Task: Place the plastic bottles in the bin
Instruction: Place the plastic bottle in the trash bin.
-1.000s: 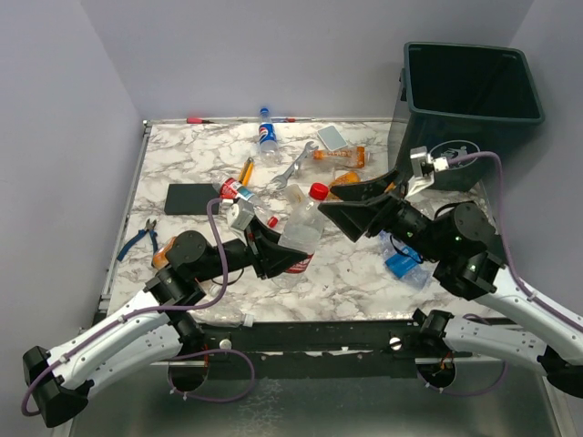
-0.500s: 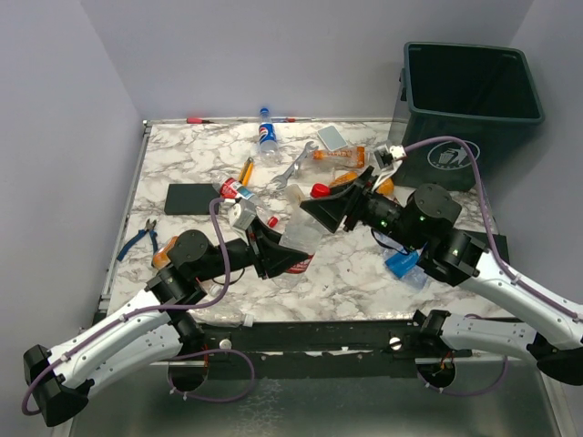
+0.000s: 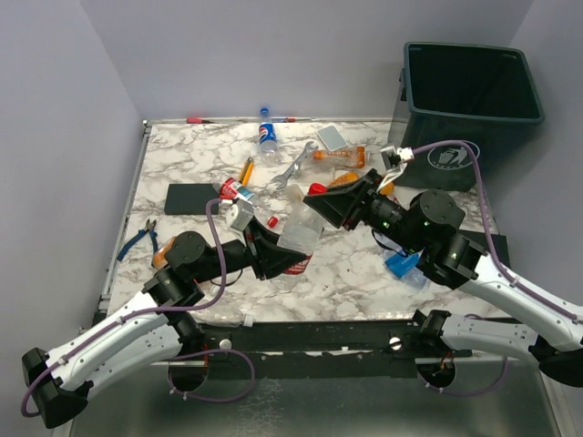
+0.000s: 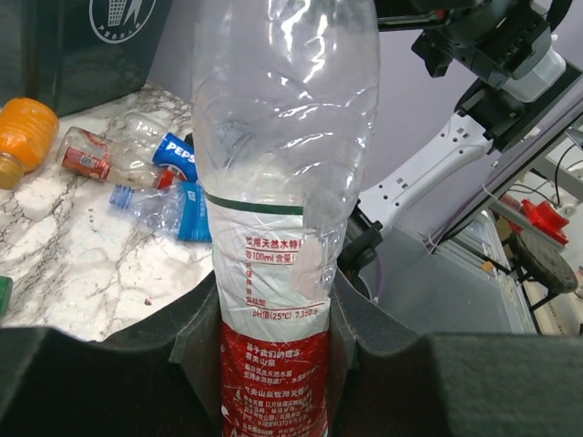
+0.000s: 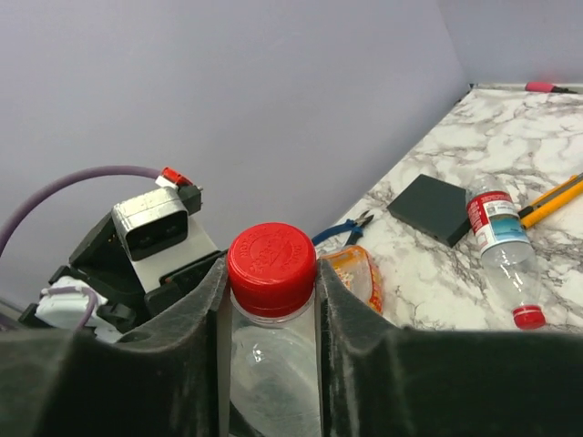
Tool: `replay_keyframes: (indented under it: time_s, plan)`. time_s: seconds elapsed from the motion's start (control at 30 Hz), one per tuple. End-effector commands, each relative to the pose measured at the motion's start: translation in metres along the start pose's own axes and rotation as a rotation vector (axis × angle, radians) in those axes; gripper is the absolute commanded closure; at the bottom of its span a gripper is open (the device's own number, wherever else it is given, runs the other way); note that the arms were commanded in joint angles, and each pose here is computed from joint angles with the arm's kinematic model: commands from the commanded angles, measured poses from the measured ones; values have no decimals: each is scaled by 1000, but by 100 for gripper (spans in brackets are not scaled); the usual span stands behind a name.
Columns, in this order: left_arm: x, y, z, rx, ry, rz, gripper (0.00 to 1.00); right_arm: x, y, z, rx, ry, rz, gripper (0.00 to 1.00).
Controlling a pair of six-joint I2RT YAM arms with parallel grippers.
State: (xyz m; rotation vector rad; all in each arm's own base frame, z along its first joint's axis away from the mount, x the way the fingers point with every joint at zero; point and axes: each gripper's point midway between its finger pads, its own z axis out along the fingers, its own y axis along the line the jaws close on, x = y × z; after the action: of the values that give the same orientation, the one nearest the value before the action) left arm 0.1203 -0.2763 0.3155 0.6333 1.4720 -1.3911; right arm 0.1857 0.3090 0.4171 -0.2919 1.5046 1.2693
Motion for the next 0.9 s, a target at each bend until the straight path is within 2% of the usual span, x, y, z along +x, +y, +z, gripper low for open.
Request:
replay_keyframes:
  time_s: [0.0, 0.03, 0.07, 0.1, 0.17, 0.23, 0.33, 0.5, 0.63, 0.73, 0.87]
  plan:
    - [-5, -5, -3, 15, -17, 15, 67, -8, 5, -4, -25, -50, 18, 80]
    - [-5, -3, -4, 5, -18, 12, 53, -11, 7, -5, -33, -61, 15, 88]
    - [-6, -1, -4, -8, -22, 13, 32, -14, 9, -6, -38, -69, 7, 97]
    - [-7, 1, -5, -28, -26, 10, 17, -16, 10, -8, -40, -73, -1, 99]
    - [-14, 10, -9, -93, -56, 12, 2, -28, 10, -14, -18, -94, -32, 100]
    - [-24, 19, -17, -169, -104, 30, 1, -52, 7, -23, 54, -134, -98, 100]
    - [-46, 35, -41, -317, -207, 74, 1, -108, -13, -48, 279, -241, -222, 100]
    - [-66, 58, -86, -530, -330, 117, 1, -228, -45, -121, 771, -626, -479, 100]
    - [-71, 79, -118, -694, -415, 114, 1, -286, -38, -169, 1041, -906, -717, 100]
    - [-74, 92, -139, -801, -470, 103, 1, -318, -48, -154, 1166, -944, -843, 100]
    - [-73, 99, -150, -857, -481, 113, 1, -359, -102, -147, 1261, -983, -782, 100]
